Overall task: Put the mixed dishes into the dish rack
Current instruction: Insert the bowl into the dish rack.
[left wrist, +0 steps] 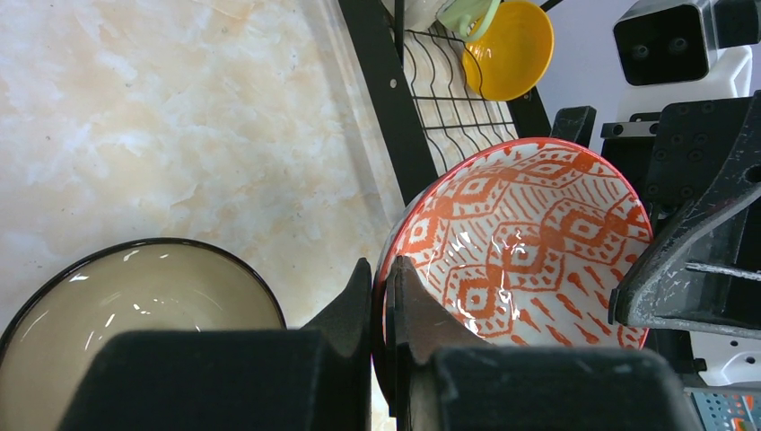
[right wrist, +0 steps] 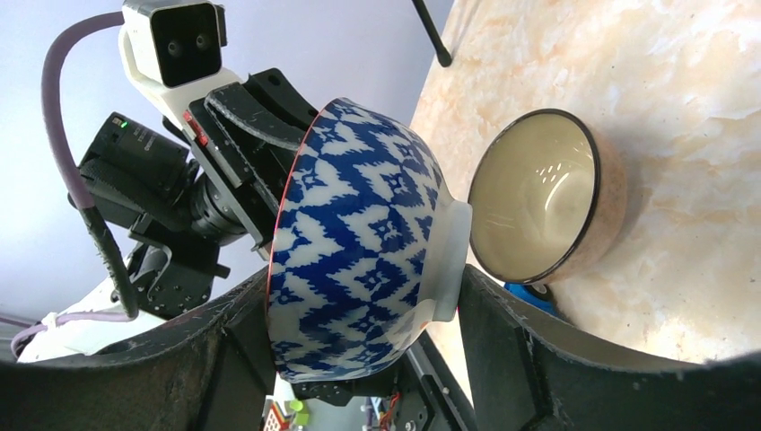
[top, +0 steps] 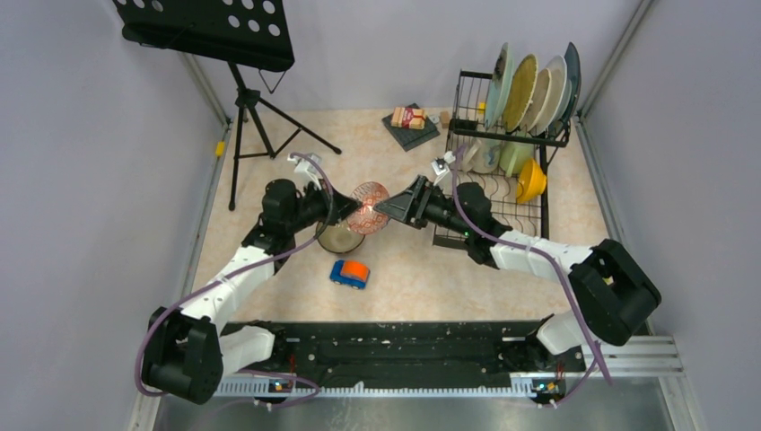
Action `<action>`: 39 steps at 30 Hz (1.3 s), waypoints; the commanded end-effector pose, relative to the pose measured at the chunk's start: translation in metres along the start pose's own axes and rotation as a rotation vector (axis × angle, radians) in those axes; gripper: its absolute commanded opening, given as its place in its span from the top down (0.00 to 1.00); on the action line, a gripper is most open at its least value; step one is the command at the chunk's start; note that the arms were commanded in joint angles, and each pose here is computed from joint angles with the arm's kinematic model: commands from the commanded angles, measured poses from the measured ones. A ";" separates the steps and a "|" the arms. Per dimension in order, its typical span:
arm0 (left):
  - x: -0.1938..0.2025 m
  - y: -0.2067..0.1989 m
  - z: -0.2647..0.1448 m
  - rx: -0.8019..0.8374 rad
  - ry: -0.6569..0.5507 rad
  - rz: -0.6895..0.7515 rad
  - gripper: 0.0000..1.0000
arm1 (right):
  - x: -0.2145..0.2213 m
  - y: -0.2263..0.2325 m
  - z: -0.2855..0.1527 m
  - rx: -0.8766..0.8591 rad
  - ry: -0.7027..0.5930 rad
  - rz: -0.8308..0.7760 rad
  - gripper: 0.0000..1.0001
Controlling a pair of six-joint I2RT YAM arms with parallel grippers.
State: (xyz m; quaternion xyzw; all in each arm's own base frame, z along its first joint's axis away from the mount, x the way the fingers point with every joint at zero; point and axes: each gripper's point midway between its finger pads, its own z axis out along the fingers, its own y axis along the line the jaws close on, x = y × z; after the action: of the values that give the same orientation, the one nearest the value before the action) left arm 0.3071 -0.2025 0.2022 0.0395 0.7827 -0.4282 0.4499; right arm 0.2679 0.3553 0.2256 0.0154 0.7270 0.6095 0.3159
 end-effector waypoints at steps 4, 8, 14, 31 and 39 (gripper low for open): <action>-0.011 -0.008 0.001 0.040 -0.039 0.025 1.00 | -0.013 0.044 -0.009 -0.131 -0.041 -0.077 0.45; -0.011 -0.008 0.003 0.044 -0.033 0.025 0.91 | -0.015 0.044 -0.008 -0.121 -0.043 -0.090 0.50; -0.010 -0.008 0.004 0.049 -0.022 0.020 0.76 | -0.018 0.038 -0.009 -0.075 -0.057 -0.108 0.58; -0.010 -0.005 0.004 0.025 -0.024 0.021 0.66 | -0.025 0.023 -0.012 0.028 -0.086 -0.131 0.63; -0.010 -0.002 0.001 0.004 -0.028 0.027 0.65 | -0.042 0.013 -0.026 0.133 -0.150 -0.187 0.65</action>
State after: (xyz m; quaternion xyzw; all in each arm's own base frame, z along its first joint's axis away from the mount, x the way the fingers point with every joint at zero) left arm 0.3092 -0.2036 0.1938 0.0377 0.7887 -0.4268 0.4409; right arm 0.2719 0.3294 0.2031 0.0192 0.7774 0.5214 0.3513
